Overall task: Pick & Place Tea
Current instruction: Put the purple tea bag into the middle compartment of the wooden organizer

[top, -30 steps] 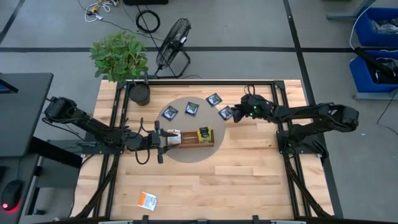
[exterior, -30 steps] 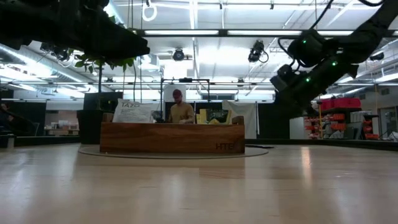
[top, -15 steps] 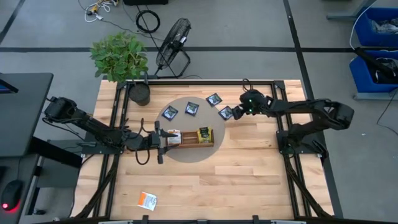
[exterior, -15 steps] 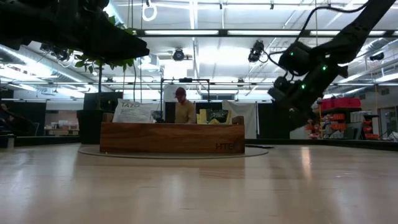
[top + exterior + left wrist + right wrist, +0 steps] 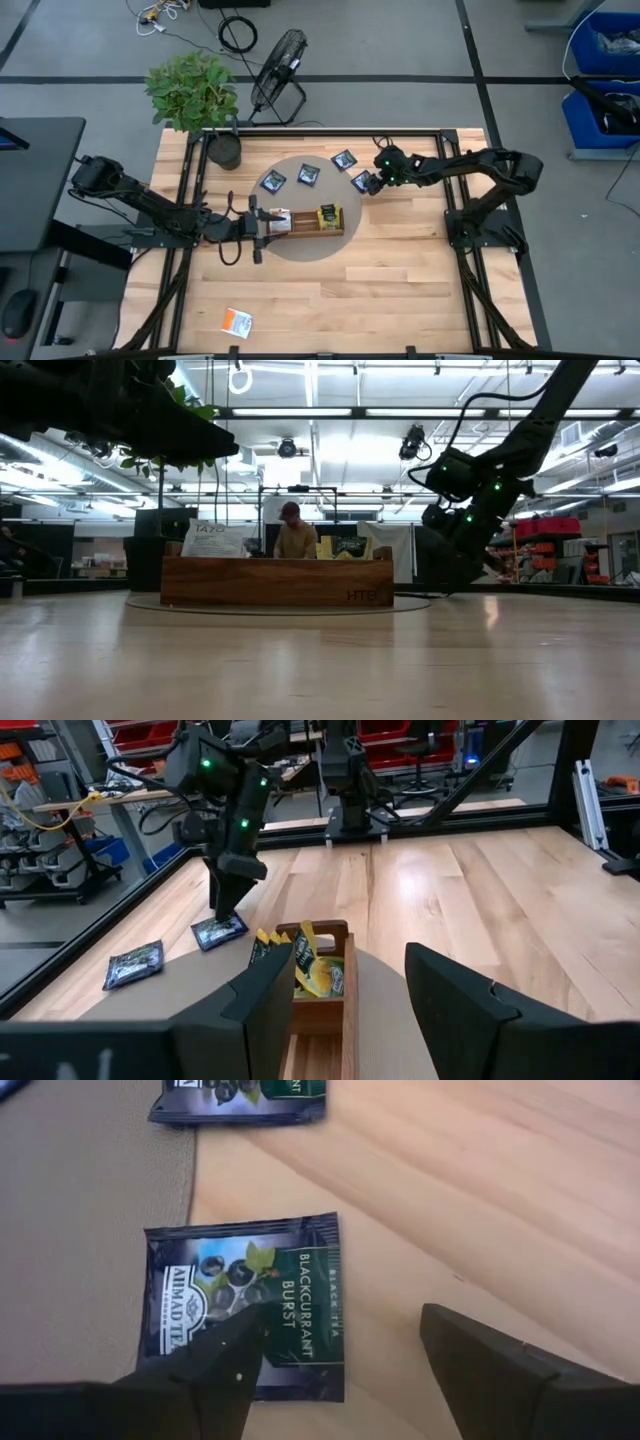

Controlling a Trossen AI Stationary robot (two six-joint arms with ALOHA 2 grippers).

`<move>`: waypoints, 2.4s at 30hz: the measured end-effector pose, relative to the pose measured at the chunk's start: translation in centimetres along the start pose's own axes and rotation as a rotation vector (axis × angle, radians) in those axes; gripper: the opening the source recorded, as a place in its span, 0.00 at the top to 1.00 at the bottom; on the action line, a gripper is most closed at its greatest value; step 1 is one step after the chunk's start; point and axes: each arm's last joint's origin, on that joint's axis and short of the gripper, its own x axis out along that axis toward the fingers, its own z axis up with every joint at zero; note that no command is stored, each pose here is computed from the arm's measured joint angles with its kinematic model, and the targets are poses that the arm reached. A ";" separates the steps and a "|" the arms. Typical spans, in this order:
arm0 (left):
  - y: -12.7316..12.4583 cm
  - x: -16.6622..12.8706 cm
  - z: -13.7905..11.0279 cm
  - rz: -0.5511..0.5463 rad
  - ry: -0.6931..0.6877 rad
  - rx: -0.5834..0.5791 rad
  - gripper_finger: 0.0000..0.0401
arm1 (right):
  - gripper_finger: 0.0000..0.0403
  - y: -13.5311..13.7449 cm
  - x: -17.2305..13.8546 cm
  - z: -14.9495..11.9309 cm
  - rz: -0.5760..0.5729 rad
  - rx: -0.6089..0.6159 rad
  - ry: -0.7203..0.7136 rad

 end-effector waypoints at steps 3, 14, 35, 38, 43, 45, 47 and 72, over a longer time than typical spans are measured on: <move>0.0 0.0 -0.1 0.000 0.006 0.003 0.51 | 0.31 0.2 0.4 -0.2 -0.019 -0.017 0.022; 0.0 0.0 -0.1 -0.001 0.011 0.006 0.51 | 0.57 0.8 1.1 -0.9 -0.036 -0.065 0.042; 0.0 0.0 -0.1 0.000 0.011 -0.002 0.51 | 1.00 1.0 -1.7 -0.3 -0.001 -0.234 -0.006; 0.0 0.0 -0.1 0.001 0.011 -0.002 0.51 | 1.00 1.4 -2.9 0.2 0.000 -0.289 -0.068; 0.0 0.0 -0.1 0.001 0.011 -0.003 0.51 | 1.00 2.8 -5.1 0.6 -0.020 -0.399 -0.189; 0.0 0.0 -0.1 0.001 0.010 -0.003 0.51 | 1.00 3.2 -5.8 0.6 -0.025 -0.420 -0.224; 0.0 0.0 -0.1 0.003 0.010 -0.003 0.51 | 1.00 3.6 -6.4 0.6 -0.014 -0.453 -0.249; 0.0 0.0 -0.2 0.003 0.015 -0.024 0.51 | 1.00 10.6 -11.0 0.3 -0.103 -0.977 -0.482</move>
